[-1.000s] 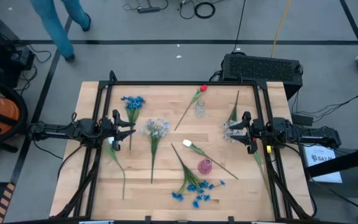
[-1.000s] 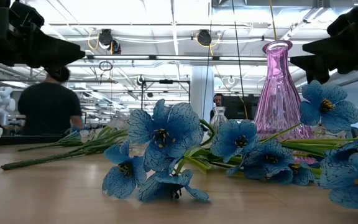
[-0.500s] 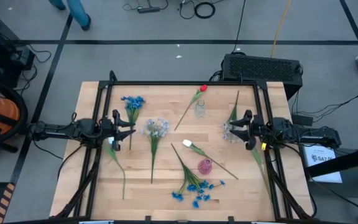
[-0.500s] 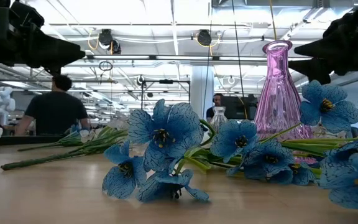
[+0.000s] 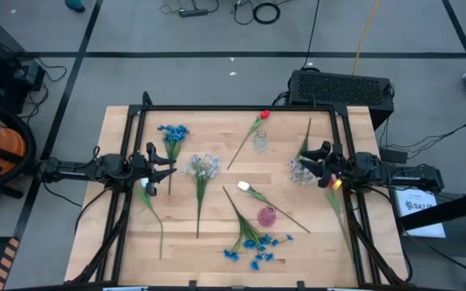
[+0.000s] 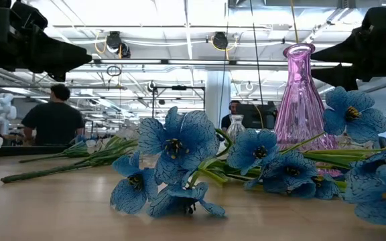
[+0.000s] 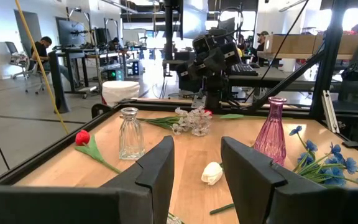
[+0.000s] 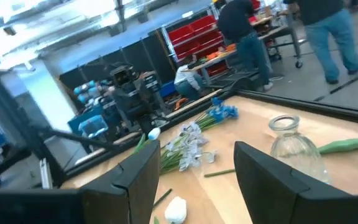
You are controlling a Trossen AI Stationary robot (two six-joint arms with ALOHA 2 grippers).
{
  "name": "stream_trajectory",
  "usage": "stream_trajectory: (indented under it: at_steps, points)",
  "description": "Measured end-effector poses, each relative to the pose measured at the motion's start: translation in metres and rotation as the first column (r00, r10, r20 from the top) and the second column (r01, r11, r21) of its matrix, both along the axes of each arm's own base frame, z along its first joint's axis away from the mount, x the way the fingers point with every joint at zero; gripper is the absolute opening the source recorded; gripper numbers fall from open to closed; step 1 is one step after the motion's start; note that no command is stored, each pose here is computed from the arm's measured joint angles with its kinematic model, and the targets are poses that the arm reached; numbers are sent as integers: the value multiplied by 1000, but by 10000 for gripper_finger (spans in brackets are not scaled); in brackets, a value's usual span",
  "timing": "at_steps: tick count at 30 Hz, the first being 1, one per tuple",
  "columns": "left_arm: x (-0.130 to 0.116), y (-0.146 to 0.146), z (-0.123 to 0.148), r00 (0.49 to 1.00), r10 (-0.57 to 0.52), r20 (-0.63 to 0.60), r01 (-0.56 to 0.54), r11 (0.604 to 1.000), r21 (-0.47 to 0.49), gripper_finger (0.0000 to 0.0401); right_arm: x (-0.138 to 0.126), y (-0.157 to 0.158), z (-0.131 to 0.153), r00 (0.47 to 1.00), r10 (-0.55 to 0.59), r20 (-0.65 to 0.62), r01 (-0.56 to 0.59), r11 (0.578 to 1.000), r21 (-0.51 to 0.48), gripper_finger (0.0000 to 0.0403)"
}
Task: Sort flowers into vase by color
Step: Put the right white flower into the violet transparent vase
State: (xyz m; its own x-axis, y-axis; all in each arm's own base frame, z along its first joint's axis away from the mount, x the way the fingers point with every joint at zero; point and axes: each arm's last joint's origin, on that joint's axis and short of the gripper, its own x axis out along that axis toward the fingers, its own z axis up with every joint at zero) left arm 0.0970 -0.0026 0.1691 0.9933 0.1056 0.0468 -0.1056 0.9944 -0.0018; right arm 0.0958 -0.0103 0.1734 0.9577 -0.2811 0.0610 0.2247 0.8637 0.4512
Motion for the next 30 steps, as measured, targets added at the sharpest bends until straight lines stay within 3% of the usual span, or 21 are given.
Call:
stream_trajectory:
  at_steps: [3, 5, 10, 13, 16, 19, 22, 30]
  points:
    - [0, 0, 0, 1000, 0, 0, 0, 1000, 0, 138, 1, -2, -1, 997, -71, -9, 72, 997, 38, 196]
    - [0, 0, 0, 1000, 0, 0, 0, 1000, 0, 138, 4, -1, -4, 998, -46, -45, 48, 998, 43, 196]
    - [0, 0, 0, 1000, 0, 0, 0, 1000, 0, 138, 14, -2, -9, 972, -77, -222, 67, 996, -50, 196]
    - [0, 0, 0, 1000, 0, 0, 0, 1000, 0, 138, 24, -3, 9, 952, -104, -290, 59, 986, -159, 196]
    - [0, 0, 0, 1000, 0, 0, 0, 1000, 0, 138, 40, -4, 37, 929, -107, -356, 36, 979, -201, 196]
    - [0, 0, 0, 1000, 0, 1, 0, 1000, 0, 138, 59, -4, 63, 867, -107, -487, -8, 973, -229, 196]
    - [0, 0, 0, 1000, 0, 0, 0, 1000, 0, 138, 80, -5, 85, 770, -104, -629, -52, 973, -224, 196]
    - [0, 0, 0, 1000, 0, 0, 0, 1000, 0, 138, 156, -4, 132, 610, 19, -792, -69, 997, -29, 196]
